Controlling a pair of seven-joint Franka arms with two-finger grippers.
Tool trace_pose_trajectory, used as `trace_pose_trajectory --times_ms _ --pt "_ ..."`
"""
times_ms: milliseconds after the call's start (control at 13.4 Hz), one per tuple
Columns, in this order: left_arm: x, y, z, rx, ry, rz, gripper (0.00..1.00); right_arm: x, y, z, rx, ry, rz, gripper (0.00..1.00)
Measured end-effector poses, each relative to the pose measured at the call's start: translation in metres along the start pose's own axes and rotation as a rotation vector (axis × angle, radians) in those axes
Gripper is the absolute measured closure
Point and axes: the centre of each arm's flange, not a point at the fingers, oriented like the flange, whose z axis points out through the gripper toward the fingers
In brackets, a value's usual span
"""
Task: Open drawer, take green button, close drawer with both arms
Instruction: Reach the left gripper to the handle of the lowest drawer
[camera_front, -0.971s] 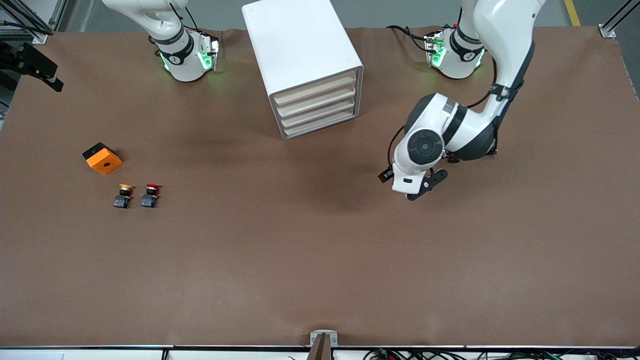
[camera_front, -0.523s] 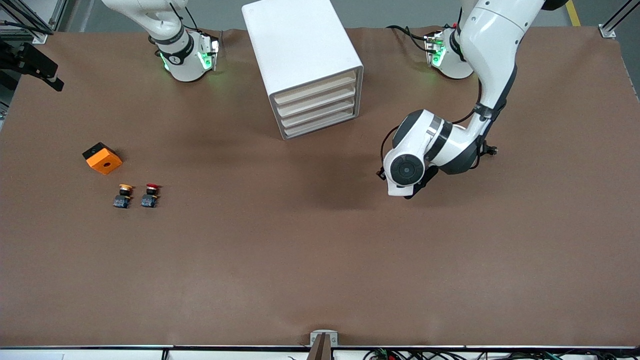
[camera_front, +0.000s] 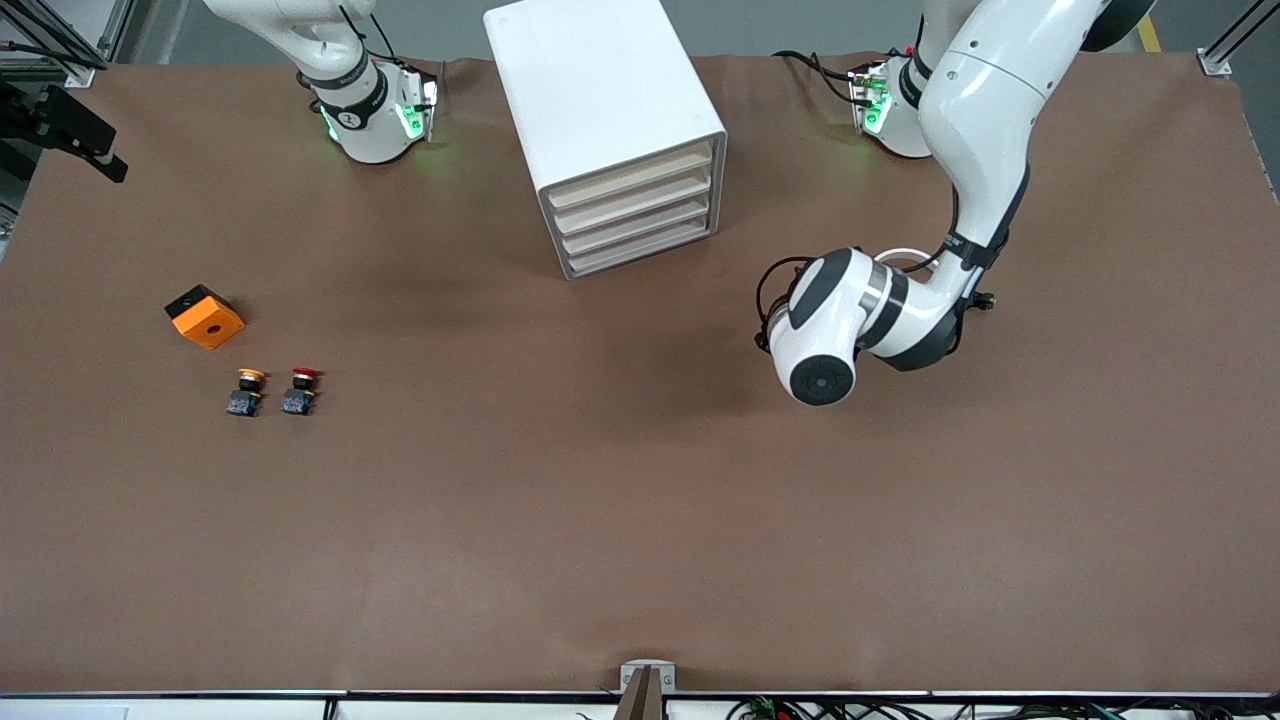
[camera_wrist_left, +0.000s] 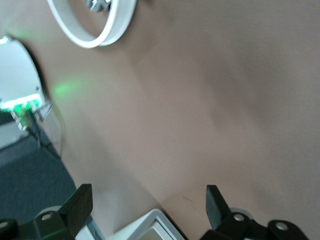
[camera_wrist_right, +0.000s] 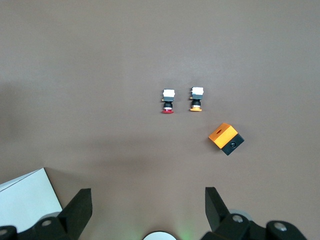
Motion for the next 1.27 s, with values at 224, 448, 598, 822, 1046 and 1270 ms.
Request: trace_pose_trajectory --times_ms 224,448,598,822,1046,1270 --pt "0.01 0.001 0.009 0.079 -0.053 -0.125 0.0 0.0 0.0 0.0 0.0 0.0 0.0 0.0" --pt "0.013 0.009 0.031 0.148 -0.099 -0.224 0.0 0.0 0.0 0.0 0.0 0.0 0.0 0.0" --pt "0.009 0.015 0.042 0.186 -0.161 -0.246 0.0 0.0 0.0 0.0 0.0 0.0 0.0 0.0" --pt "0.005 0.019 0.05 0.218 -0.24 -0.28 0.0 0.0 0.0 0.0 0.0 0.0 0.0 0.0" --pt "0.002 0.023 0.054 0.244 -0.299 -0.329 0.0 0.0 0.0 0.0 0.0 0.0 0.0 0.0" --pt "-0.002 0.024 0.055 0.266 -0.335 -0.375 0.0 0.0 0.0 0.0 0.0 0.0 0.0 0.0"
